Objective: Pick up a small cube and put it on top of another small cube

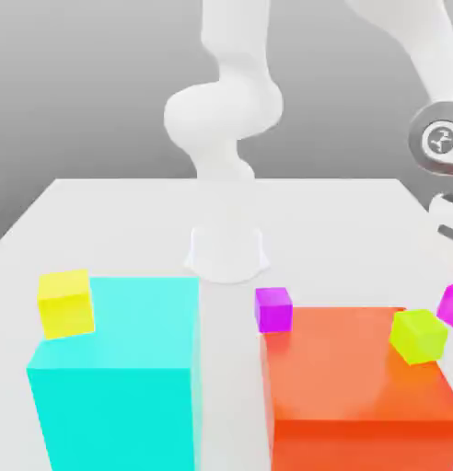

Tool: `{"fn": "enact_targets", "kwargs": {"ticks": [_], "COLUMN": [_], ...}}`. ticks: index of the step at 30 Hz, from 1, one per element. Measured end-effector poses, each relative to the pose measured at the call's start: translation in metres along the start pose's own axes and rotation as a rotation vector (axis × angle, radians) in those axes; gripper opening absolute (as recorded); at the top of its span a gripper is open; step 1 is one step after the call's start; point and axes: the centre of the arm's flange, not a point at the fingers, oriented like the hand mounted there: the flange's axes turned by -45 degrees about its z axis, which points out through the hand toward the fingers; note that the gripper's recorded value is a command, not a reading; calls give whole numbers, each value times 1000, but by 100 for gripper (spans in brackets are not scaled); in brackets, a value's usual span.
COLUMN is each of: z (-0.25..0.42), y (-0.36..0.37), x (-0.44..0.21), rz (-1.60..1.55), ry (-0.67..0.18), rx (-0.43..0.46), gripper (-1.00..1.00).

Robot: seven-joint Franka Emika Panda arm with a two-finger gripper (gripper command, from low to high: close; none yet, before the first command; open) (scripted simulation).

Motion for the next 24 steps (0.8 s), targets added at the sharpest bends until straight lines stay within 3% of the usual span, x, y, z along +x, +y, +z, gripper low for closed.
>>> {"fn": "enact_targets", "kwargs": {"ticks": [7, 15, 20, 21, 24], "z": [-56, -113, -65, -56, -56], "y": [25, -54, -78, -79, -79], "x": [-207, -424, -451, -451, -451], "rz": [376, 773, 827, 828, 828], "ry": [30, 86, 125, 125, 125], "rx": [22, 49, 41, 40, 40], "gripper": [-100, -100, -100, 100, 100]}}
